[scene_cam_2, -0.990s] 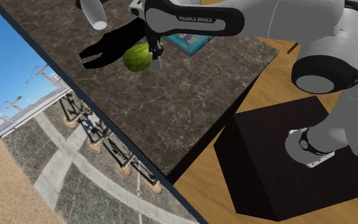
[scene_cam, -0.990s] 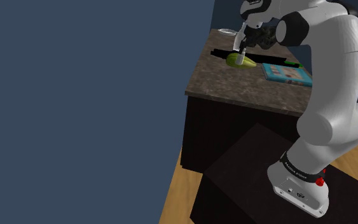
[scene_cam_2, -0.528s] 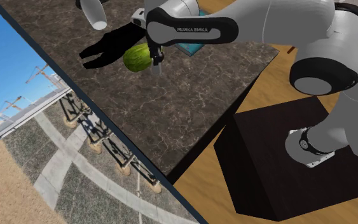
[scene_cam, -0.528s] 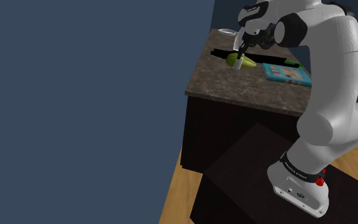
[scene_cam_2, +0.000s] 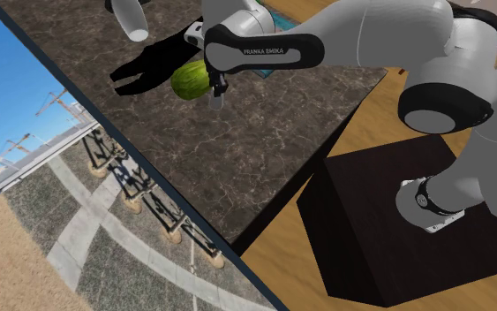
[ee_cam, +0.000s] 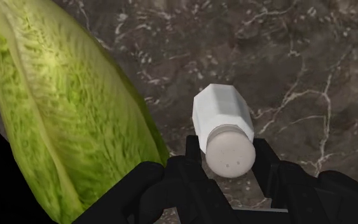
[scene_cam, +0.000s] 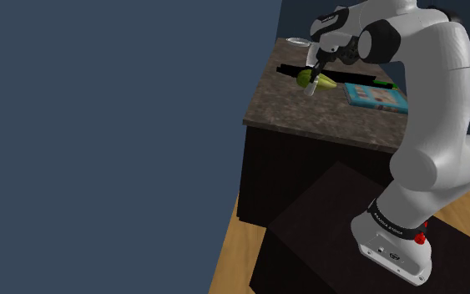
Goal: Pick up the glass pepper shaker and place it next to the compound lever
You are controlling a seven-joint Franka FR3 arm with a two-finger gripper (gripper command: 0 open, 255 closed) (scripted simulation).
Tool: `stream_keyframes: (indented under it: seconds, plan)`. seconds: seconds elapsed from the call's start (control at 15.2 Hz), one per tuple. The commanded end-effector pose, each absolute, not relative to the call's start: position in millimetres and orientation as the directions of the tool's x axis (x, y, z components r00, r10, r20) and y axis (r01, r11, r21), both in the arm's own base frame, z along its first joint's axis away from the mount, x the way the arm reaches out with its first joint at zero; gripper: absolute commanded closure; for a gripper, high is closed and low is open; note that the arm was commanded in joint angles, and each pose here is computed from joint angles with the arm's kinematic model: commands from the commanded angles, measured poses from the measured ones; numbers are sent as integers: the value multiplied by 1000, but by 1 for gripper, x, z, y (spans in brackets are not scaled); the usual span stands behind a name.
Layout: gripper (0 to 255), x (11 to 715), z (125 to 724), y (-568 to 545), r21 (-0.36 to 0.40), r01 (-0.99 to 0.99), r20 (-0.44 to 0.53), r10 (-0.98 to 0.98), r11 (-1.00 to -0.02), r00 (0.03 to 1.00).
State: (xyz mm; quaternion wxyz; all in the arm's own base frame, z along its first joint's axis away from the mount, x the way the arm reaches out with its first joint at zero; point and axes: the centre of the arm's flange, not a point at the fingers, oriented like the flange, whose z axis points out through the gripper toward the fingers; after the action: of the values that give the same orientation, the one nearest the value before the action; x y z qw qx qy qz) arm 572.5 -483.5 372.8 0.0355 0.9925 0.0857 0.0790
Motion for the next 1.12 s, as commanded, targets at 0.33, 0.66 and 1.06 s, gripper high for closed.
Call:
stream_keyframes:
  seconds: [0.33, 0.66, 1.06]
  plan:
    - [0, 572, 373, -483, 84, 164, 151, 176, -983, 973]
    - [0, 570, 386, -483, 84, 165, 151, 176, -983, 973]
    - [0, 564, 422, -481, 84, 164, 151, 176, -983, 973]
